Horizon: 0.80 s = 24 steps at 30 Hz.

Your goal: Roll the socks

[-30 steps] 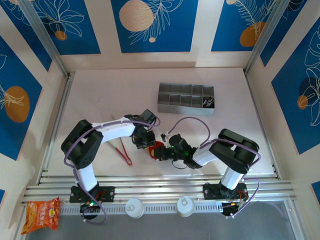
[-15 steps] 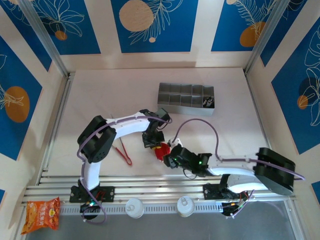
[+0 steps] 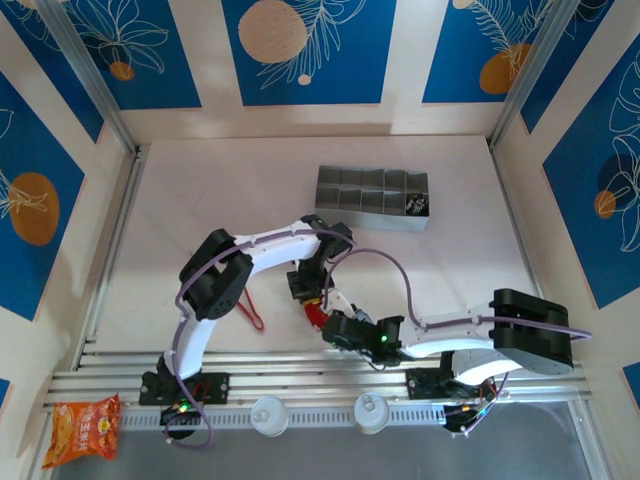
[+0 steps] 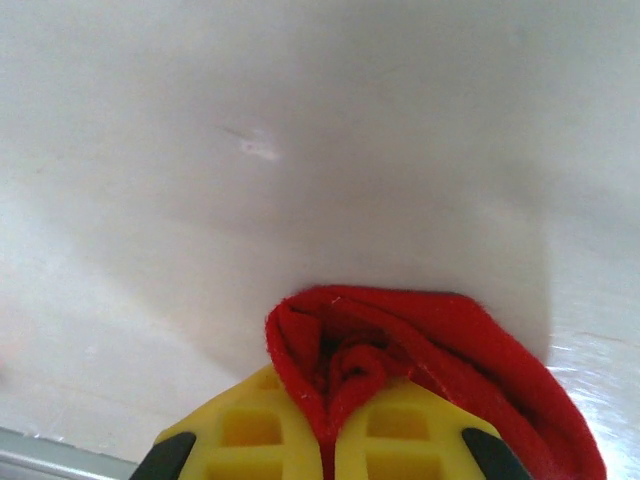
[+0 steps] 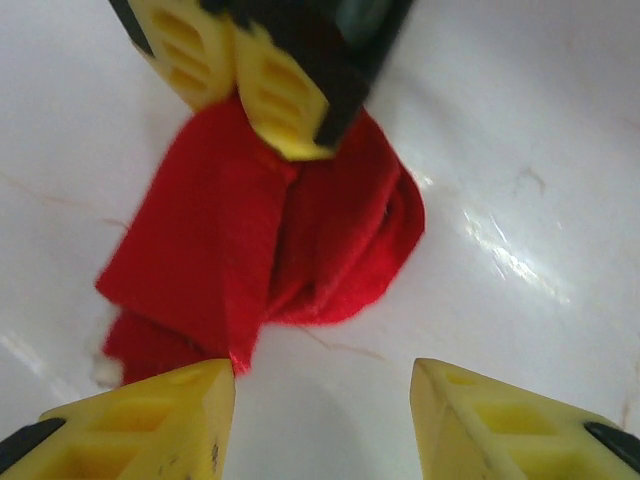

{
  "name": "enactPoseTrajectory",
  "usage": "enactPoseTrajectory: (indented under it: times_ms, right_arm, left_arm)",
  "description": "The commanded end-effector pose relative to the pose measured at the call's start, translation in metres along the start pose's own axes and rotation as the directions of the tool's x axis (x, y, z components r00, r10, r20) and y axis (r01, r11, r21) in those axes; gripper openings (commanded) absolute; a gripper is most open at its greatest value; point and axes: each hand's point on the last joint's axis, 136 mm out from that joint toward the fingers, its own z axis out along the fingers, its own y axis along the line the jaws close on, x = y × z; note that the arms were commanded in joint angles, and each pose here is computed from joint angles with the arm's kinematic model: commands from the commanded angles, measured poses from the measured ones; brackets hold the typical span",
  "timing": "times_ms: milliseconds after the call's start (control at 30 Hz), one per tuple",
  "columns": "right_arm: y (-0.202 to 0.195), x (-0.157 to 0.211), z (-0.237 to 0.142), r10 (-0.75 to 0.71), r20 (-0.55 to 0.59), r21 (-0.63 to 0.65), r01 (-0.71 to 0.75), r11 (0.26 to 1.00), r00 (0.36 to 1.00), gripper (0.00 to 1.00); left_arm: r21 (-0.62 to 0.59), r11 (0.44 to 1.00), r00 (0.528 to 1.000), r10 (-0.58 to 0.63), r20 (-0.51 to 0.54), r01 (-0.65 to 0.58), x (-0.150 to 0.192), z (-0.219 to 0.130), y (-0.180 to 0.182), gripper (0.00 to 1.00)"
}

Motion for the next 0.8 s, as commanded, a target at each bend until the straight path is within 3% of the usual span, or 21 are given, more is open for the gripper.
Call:
enactPoseTrajectory:
  times_ms: [0, 267, 533, 767]
  right_arm:
    - [0.009, -0.025, -0.003, -0.016, 0.076, 0.016, 0.015, 1.0, 0.997, 0.5]
    - [0.028, -0.034, -0.003, -0.014, 0.089, -0.055, 0.019, 0.998, 0.996, 0.55]
    - [0.039, -0.039, 0.011, 0.015, 0.06, -0.094, -0.009, 0.996, 0.998, 0.56]
    - [0.022, -0.052, -0.009, 0.097, 0.059, -0.051, -0.094, 0.994, 0.994, 0.58]
  left_arm:
    - [-0.267, 0.958, 0.995, -0.101, 0.009, 0.1, 0.0, 0.039, 0.043, 0.0]
    - [-0.248, 0.947, 0.978, -0.205, 0.02, 0.204, -0.013, 0.043, 0.027, 0.0]
    - [-0.211, 0.955, 0.978, -0.21, 0.019, 0.209, -0.023, 0.044, 0.01, 0.0]
    - [-0.183, 0.959, 0.976, -0.216, 0.032, 0.218, -0.03, 0.047, 0.005, 0.0]
